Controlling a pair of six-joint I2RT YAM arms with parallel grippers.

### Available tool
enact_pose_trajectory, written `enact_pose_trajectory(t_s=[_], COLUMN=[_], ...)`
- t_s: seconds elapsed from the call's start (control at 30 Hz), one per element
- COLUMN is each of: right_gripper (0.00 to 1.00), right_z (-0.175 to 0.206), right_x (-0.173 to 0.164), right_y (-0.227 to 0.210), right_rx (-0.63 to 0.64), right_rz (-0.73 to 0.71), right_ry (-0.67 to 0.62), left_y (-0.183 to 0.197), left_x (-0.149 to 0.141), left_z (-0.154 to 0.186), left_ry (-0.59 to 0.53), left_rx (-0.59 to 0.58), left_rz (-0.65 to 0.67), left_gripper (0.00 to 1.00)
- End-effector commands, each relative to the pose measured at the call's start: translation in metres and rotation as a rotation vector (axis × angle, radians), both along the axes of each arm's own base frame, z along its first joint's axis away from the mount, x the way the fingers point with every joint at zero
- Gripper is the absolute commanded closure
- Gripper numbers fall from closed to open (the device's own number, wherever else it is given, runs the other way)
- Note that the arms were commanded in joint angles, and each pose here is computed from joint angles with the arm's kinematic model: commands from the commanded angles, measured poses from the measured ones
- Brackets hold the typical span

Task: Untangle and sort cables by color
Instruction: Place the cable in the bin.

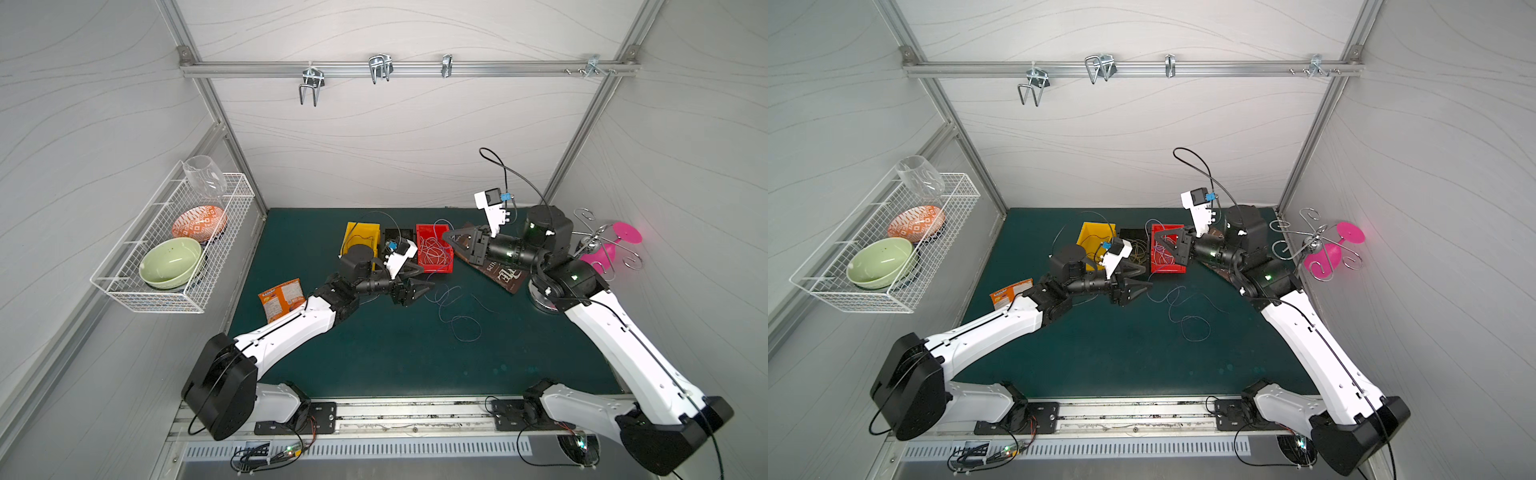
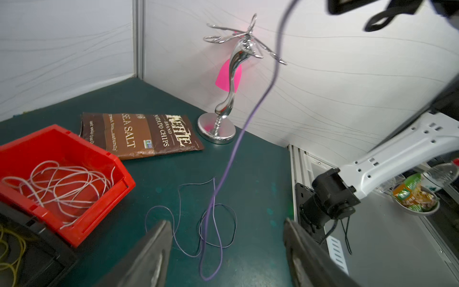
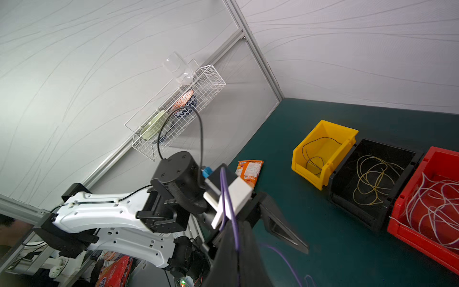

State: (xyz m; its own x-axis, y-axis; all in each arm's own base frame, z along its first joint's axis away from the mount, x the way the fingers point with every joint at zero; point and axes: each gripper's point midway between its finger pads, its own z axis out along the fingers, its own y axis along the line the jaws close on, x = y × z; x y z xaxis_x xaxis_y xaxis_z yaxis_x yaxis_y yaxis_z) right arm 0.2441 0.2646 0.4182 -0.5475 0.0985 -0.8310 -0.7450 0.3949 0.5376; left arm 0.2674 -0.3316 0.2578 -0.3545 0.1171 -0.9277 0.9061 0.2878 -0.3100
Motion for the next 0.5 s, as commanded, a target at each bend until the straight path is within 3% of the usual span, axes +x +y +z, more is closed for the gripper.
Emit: enact_pose_trajectory(t_s=[0.0, 0.1, 0.23, 0.3, 0.47], right_gripper=[0.95, 0.95, 0.94, 0.94, 0.88], right_z=[0.021, 0.02, 0.013, 0.006, -0.025], right_x=[-0.009, -0.007, -0.004, -0.002, 0.0], right_y=[0.002, 0.001, -0.003, -0.007, -0.013], right_rx=[0.057, 0.052, 0.029, 0.001, -0.091], right_rz=[0.017, 0.007, -0.027, -0.057, -0.08], right_ry=[-0.033, -0.03, -0.028, -0.028, 0.005], left_y=[-0.014, -0.02, -0.015, -0.011, 0.008], left_x=[0.009, 0.006, 0.005, 0.005, 0.017], left_z=[0.022, 0.023, 0.022, 0.023, 0.027], left_ry=[-0.078, -0.068, -0.087, -0.102, -0.134], left_rx=[-0.016, -0.022, -0.002, 0.003, 0.04], left_rz=[0.003, -0.013, 0.016, 0.039, 0.174], left_gripper=[0.36, 0.54, 0.87, 0.97, 1.0])
